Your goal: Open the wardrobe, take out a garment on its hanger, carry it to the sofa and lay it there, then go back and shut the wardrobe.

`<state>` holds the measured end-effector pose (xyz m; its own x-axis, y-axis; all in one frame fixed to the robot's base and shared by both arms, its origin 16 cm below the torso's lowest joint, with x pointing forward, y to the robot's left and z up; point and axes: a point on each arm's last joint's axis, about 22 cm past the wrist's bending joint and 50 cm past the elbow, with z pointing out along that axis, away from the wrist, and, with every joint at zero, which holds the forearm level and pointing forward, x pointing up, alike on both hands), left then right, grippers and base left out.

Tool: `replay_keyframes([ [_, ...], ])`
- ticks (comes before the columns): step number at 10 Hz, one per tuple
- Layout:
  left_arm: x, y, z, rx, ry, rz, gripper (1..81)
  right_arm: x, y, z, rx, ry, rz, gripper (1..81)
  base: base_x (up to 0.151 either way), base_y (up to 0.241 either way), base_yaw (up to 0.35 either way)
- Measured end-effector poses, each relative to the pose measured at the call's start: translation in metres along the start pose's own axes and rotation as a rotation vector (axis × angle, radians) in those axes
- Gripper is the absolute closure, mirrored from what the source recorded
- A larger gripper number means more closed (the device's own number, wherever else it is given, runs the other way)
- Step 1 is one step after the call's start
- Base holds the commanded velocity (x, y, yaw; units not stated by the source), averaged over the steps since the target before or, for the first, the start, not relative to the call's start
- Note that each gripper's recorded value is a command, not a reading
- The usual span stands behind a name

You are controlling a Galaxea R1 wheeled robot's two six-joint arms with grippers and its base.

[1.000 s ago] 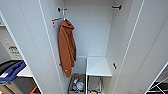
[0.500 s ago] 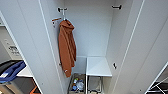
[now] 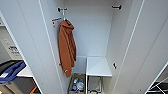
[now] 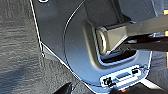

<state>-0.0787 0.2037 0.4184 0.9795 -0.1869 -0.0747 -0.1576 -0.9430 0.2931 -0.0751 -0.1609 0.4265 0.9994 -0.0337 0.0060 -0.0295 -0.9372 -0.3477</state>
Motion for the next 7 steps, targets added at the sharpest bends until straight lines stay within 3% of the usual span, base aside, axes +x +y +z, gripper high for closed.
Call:
replay_keyframes([
  [1,-0.002,-0.003,-0.001,-0.003,-0.001,-0.034,1.0,0.002,0.001,-0.004,0.018,0.002,0.002,1.0,0.000,0.000,0.000],
  [3,0.011,-0.003,-0.006,-0.035,0.062,-0.108,1.0,0.011,0.020,-0.017,0.037,0.011,0.014,1.0,0.000,0.000,0.000],
  [5,0.023,-0.008,-0.014,-0.062,0.103,-0.139,1.0,0.030,0.045,-0.038,0.052,0.031,0.039,1.0,0.000,0.000,0.000],
  [7,0.023,-0.062,-0.031,-0.003,0.124,-0.143,1.0,0.049,0.084,-0.067,0.037,0.051,0.070,1.0,0.000,0.000,0.000],
])
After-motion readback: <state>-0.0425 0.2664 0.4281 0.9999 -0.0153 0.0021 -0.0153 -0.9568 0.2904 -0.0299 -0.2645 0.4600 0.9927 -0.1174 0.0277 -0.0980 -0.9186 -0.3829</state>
